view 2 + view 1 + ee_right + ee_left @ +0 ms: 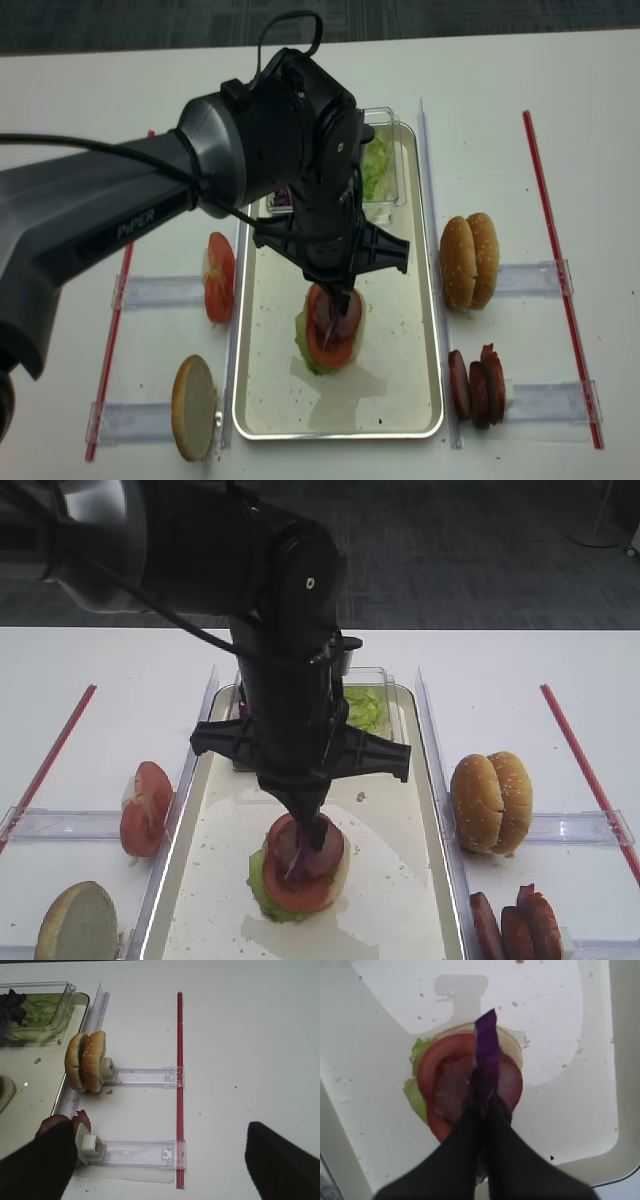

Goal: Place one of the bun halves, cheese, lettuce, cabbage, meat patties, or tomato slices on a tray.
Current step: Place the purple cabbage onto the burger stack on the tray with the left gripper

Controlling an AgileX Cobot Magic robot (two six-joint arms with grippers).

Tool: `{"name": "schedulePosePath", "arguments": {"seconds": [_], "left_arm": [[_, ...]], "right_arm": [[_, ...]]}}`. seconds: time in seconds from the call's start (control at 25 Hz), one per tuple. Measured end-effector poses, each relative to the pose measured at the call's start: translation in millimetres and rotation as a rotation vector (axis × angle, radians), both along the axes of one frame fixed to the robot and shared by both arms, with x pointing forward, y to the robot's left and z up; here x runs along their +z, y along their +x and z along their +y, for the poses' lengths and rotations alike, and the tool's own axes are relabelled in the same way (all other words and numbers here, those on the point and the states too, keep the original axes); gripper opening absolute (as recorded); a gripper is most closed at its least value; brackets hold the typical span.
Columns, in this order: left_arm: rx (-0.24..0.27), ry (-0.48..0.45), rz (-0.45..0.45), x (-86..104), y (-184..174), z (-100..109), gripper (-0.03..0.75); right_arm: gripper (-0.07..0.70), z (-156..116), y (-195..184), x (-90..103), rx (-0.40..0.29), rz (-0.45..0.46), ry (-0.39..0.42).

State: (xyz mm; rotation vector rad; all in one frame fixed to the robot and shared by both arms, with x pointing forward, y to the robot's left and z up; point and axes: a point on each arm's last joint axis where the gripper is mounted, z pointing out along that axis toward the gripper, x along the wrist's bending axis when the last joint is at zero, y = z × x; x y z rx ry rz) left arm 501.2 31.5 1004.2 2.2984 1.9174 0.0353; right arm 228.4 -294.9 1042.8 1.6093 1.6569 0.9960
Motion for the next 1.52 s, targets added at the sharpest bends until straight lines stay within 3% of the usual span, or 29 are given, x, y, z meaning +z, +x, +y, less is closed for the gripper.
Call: {"name": "schedulePosePath", "arguments": {"seconds": [0.84, 1.2, 1.52], "left_arm": [[0.001, 0.003, 0.002, -0.5, 0, 1, -0.004], [0.002, 0.041, 0.040, -14.1, -6, 7, -0.004], [0.008, 0.000, 0.031, -15.6, -5, 4, -0.004]], "right_arm": [[0.692, 0, 0, 0.0, 0.000, 0.000, 0.000], [0.692, 0, 0, 0.0, 0.000, 0.000, 0.000], [0.692, 0, 0, 0.0, 0.000, 0.000, 0.000]]}}
